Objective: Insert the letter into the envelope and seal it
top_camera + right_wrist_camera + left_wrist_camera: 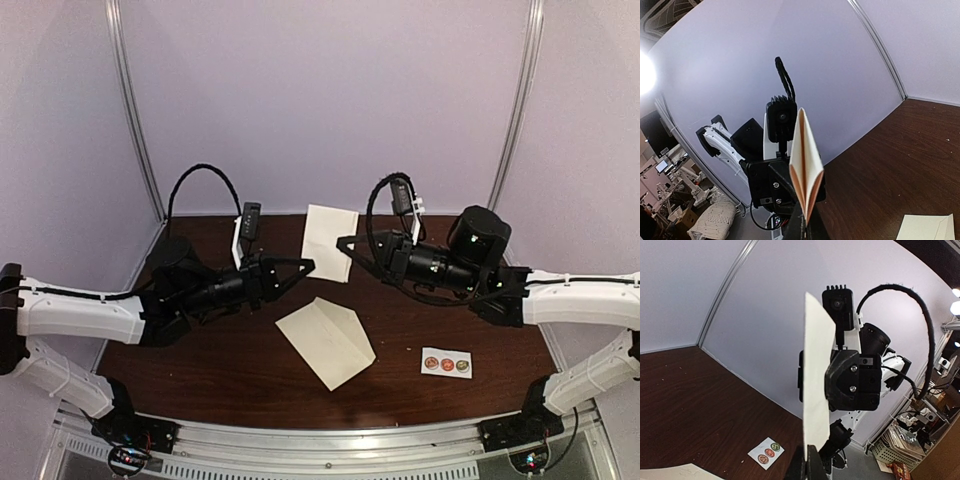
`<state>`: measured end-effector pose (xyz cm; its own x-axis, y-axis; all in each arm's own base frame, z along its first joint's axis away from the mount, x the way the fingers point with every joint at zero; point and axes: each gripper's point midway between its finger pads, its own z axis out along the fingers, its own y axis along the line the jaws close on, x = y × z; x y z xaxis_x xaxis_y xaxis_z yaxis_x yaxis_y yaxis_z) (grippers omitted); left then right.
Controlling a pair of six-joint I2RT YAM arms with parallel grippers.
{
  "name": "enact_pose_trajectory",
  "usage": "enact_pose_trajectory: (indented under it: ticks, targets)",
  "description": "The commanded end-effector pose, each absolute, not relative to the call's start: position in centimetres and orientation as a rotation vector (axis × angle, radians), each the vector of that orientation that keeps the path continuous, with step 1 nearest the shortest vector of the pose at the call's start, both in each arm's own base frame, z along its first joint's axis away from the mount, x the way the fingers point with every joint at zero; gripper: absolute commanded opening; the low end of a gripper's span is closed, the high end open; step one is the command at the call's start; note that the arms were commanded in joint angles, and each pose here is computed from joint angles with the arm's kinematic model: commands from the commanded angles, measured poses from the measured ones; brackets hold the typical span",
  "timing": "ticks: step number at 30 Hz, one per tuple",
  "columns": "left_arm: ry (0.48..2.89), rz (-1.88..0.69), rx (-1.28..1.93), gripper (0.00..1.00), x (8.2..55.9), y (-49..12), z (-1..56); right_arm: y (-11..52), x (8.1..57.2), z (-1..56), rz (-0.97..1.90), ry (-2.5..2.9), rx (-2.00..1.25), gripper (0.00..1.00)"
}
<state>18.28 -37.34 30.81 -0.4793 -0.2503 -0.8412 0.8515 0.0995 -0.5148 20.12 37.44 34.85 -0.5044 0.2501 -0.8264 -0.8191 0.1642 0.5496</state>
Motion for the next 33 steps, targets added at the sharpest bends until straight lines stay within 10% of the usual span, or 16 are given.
enact_pose_trajectory:
  ticks: [1, 8, 24, 33]
  targets:
    - [1.433, -1.561, 0.677, 0.00, 16.8, -37.0, 31.5, 36.9, 20.2, 36.9, 1.476, 1.489, -0.563, 0.00]
    - [1.409, -1.539, 0.661, 0.36, 17.0, -36.7, 33.1, 37.6, 18.8, 36.0, 1.476, 1.519, -0.719, 0.00]
    - [1.353, -1.542, 0.687, 0.00, 16.5, -36.3, 36.1, 38.1, 16.4, 33.5, 1.507, 1.587, -0.915, 0.00]
    - [1.348, -1.553, 0.671, 0.12, 16.2, -35.8, 36.1, 38.2, 16.6, 33.1, 1.486, 1.606, -0.921, 0.00]
